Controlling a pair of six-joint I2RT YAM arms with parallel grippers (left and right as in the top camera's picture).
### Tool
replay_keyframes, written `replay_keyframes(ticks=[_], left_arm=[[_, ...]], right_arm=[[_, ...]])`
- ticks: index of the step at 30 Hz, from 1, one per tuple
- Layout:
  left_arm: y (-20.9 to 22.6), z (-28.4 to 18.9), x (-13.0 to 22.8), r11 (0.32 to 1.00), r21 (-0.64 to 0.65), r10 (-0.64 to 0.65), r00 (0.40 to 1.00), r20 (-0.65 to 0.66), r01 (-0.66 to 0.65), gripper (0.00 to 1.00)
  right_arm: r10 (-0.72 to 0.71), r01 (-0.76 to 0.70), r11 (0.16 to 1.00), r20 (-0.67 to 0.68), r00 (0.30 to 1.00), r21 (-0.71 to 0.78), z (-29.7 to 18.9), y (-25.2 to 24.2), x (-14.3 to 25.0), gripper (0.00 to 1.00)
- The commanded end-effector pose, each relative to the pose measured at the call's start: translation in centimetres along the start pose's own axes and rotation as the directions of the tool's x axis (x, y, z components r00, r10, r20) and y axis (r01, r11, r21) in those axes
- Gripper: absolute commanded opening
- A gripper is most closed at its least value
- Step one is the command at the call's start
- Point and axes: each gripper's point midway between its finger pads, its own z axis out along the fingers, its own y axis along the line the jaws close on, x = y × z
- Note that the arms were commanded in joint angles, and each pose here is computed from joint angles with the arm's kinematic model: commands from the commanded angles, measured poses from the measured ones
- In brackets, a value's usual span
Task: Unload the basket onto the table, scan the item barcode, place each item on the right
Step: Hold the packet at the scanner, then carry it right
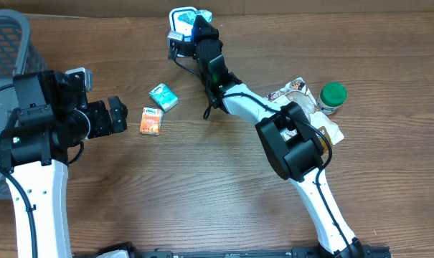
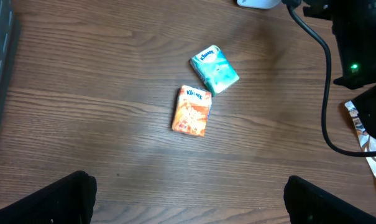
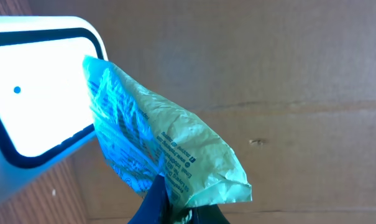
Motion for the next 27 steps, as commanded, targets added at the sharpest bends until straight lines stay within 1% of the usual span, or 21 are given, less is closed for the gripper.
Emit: replay_keyframes(ticks=[1,3,12,24,27], left_arm=[[0.1,-0.3,-0.5,1.000,-0.008,0.008,1.000,0.015,-0.008,1.00],[0.1,-0.3,-0.5,1.000,-0.008,0.008,1.000,0.015,-0.008,1.00],[0.1,-0.3,-0.5,1.000,-0.008,0.008,1.000,0.015,-0.008,1.00],[0.1,-0.3,-0.5,1.000,-0.008,0.008,1.000,0.015,-0.008,1.00],[0.1,-0.3,-0.5,1.000,-0.008,0.008,1.000,0.015,-0.008,1.00]], right_arm=[[-0.037,0.036,0.999,0.013,0.999,0.036,0.2,-1.7,-0.1,0.04],[-0.042,0.041,0.998,0.013,0.999,0.037,0.2,-1.7,-0.1,0.04],[0.007,-0.010,0.989,0.022,1.000,0.148,-0.1,-4.5,-0.3,0.04],[0.010,-0.012,0.988,0.014,1.000,0.153,-0.1,-4.7,-0.2,0.04],[0.027,-0.028,0.986,0.010,1.000,0.166,-0.3,-5.7,-0.2,0.04]])
